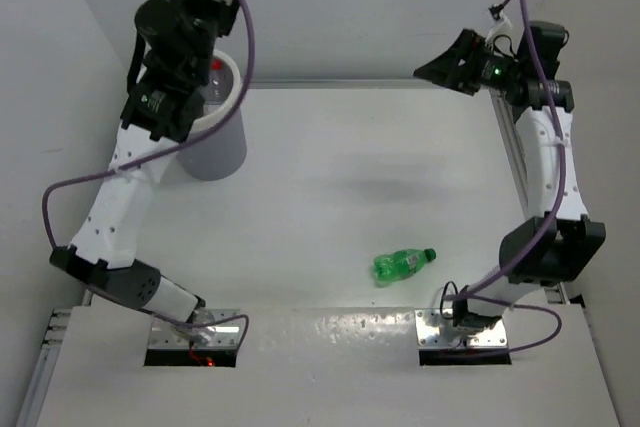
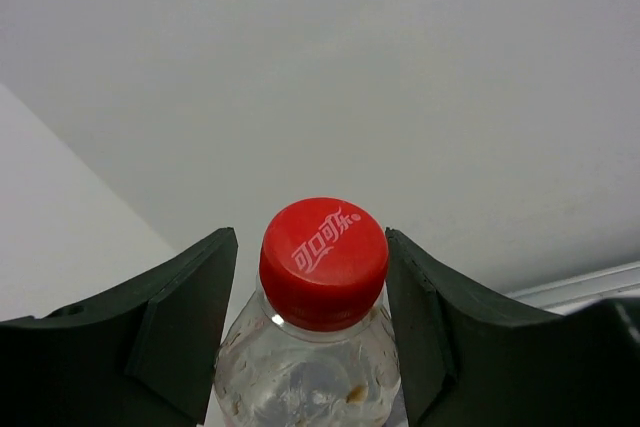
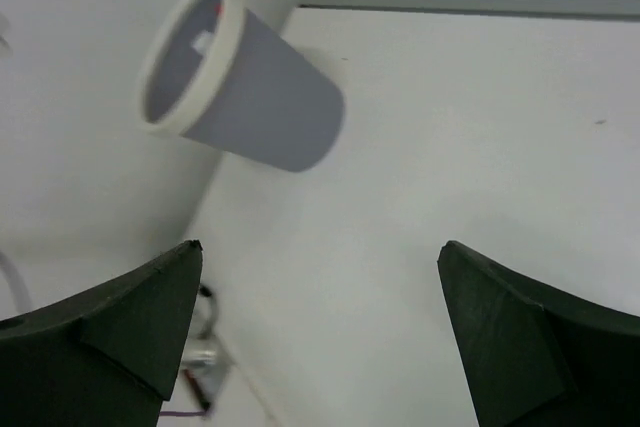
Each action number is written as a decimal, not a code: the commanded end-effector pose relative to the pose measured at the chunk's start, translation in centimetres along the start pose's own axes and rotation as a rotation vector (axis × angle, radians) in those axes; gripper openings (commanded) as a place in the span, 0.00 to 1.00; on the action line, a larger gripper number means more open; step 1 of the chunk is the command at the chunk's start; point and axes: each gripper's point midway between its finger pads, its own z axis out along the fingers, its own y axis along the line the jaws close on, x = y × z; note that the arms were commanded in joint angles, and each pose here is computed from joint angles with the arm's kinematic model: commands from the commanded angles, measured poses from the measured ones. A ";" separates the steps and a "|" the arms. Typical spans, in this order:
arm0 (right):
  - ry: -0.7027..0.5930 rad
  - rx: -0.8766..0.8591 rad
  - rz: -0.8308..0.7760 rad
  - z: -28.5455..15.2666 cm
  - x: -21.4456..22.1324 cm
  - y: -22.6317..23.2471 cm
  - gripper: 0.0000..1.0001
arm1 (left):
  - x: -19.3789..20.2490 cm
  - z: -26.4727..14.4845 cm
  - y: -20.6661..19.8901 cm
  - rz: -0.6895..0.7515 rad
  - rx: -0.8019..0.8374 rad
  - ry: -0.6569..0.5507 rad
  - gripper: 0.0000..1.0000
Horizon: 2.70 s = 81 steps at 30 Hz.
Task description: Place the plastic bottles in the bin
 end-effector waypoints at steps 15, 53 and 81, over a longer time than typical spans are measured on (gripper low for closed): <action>0.491 0.054 -0.891 -5.8 18.3 -5.2 0.99 | 22.5 5.9 -1.2 -0.582 0.163 0.488 0.21; 0.846 -0.449 -1.279 -3.1 36.5 -7.1 0.28 | 8.3 -9.1 -1.4 -0.663 0.439 -0.001 0.99; 0.235 -0.912 -0.449 5.8 17.2 27.8 0.21 | -2.8 -17.2 -14.7 -0.910 1.289 -0.055 0.99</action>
